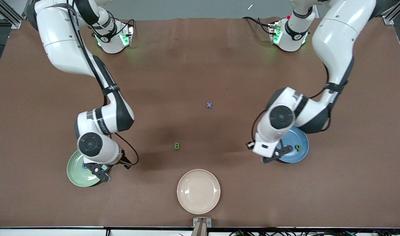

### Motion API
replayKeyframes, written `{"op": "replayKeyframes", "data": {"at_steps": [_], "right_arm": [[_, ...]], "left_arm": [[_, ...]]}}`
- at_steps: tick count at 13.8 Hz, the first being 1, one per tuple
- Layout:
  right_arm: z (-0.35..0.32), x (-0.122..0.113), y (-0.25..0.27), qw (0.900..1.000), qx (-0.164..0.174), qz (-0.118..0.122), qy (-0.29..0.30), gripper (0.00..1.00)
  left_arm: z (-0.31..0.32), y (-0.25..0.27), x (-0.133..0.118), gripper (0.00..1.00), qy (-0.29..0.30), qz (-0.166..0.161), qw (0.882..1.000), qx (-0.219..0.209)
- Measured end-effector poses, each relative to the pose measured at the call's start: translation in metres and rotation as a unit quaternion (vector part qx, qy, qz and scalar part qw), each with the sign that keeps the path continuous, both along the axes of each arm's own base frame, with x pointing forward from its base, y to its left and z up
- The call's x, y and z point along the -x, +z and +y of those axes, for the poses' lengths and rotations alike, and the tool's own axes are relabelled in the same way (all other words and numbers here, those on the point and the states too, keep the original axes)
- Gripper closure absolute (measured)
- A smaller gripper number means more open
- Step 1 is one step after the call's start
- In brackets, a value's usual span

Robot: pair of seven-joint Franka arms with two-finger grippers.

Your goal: Sort upper and lower case letters into plates

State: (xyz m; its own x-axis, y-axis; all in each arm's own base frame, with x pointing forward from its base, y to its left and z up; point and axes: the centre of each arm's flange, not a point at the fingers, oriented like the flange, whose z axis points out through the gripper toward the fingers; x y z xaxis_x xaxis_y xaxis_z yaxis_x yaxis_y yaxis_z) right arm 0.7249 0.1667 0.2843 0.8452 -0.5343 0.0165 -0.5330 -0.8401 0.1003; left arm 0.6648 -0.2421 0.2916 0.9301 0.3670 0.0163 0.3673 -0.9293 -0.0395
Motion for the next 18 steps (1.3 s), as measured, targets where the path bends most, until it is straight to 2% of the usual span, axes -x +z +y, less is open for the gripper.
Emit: {"op": "replayKeyframes", "data": {"at_steps": [4,6,8,9,12,13,15,16,18], "right_arm": [[-0.079,-0.007,0.011,0.992,-0.005,0.037,0.118,0.67],[-0.125,-0.009,0.004,0.984,-0.012,0.051,0.173,0.67],[-0.164,-0.010,-0.008,0.977,-0.019,0.053,0.207,0.67],[-0.174,-0.011,-0.016,0.975,-0.020,0.047,0.215,0.62],[-0.162,-0.011,-0.032,0.972,-0.023,0.038,0.231,0.31],[-0.149,-0.011,-0.032,0.971,-0.024,0.036,0.236,0.22],[-0.109,-0.010,-0.030,0.974,-0.023,0.031,0.225,0.04],[-0.084,-0.008,-0.029,0.977,-0.022,0.028,0.212,0.00],[-0.027,0.000,-0.028,0.981,-0.020,0.019,0.190,0.00]], "left_arm": [[0.109,-0.037,-0.015,0.74,-0.042,0.041,0.998,-0.002],[0.138,-0.065,-0.015,0.74,-0.050,0.060,0.997,0.007],[0.146,-0.091,-0.015,0.74,-0.044,0.062,0.997,0.021],[0.148,-0.101,-0.015,0.74,-0.042,0.065,0.997,0.026],[0.147,-0.104,-0.014,0.73,-0.042,0.065,0.997,0.029],[0.147,-0.106,-0.013,0.69,-0.042,0.067,0.996,0.029],[0.144,-0.105,-0.012,0.49,-0.044,0.067,0.996,0.030],[0.141,-0.101,-0.012,0.40,-0.046,0.064,0.996,0.032],[0.128,-0.084,-0.013,0.20,-0.055,0.054,0.996,0.037]]}}
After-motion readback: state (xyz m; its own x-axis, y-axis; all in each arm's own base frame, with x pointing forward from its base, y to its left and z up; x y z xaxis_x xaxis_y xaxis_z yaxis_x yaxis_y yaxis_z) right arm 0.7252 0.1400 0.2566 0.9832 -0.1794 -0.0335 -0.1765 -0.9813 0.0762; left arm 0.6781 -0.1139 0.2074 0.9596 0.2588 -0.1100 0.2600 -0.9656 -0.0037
